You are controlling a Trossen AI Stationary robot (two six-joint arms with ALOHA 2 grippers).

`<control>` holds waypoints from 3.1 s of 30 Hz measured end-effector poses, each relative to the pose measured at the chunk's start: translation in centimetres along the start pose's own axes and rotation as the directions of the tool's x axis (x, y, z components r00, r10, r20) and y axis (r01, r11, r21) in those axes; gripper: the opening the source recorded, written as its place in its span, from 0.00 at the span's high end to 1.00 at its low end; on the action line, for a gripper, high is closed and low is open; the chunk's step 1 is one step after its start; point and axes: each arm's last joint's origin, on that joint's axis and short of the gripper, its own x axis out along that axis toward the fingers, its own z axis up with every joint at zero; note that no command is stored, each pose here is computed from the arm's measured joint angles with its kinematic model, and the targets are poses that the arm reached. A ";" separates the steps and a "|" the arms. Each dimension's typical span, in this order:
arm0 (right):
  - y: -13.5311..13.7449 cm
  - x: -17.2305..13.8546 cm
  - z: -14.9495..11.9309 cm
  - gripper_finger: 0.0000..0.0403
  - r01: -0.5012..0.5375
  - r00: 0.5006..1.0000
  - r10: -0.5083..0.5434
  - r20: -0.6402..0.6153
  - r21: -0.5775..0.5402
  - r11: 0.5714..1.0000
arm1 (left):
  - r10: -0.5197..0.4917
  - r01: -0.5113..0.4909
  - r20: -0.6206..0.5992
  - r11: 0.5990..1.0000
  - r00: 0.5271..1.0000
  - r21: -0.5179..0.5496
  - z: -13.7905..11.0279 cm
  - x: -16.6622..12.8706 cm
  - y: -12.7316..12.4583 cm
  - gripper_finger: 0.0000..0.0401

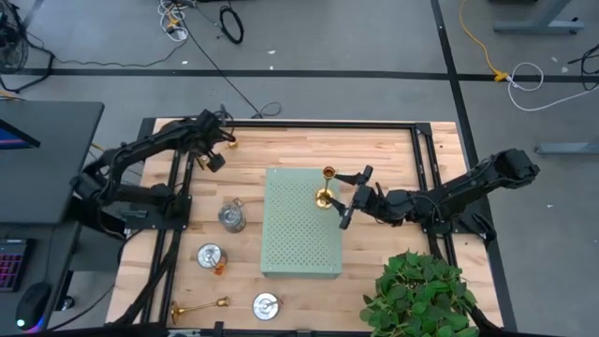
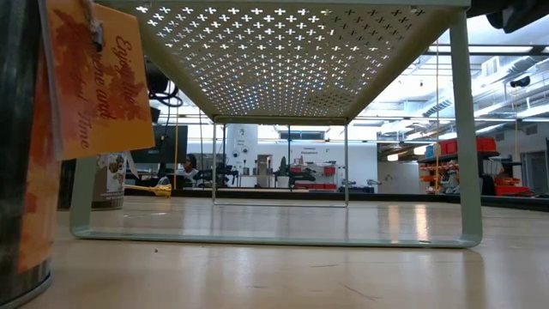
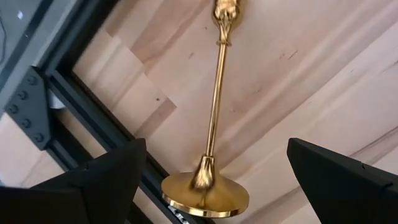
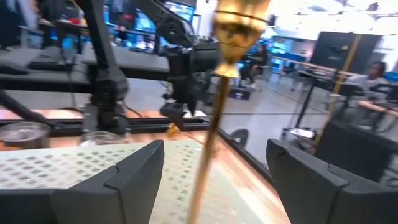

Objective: Pick & Place candle stick holders
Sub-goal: Put the long gold candle holder on the shelf, then put the top short gold candle holder on the shelf

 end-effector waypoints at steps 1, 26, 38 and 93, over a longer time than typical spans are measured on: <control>-0.1 0.0 0.0 0.28 0.018 1.000 -0.018 -0.004 -0.004 1.000 | -0.006 0.006 -0.010 1.000 1.000 0.001 0.0 0.2 -0.1 0.01; -2.3 1.4 -0.5 0.28 0.169 0.985 -0.171 -0.038 -0.039 0.985 | -0.017 0.017 -0.042 1.000 0.999 -0.001 0.3 1.1 -0.2 0.01; -1.5 0.4 -0.2 0.28 0.252 0.965 -0.258 -0.050 -0.093 0.963 | -0.063 0.062 -0.011 0.998 0.998 -0.014 0.5 1.1 -0.3 0.02; 3.7 -5.3 0.7 0.28 0.165 0.984 -0.169 -0.045 -0.094 0.982 | -0.021 0.027 -0.172 0.999 0.985 0.034 1.0 4.6 -1.0 0.96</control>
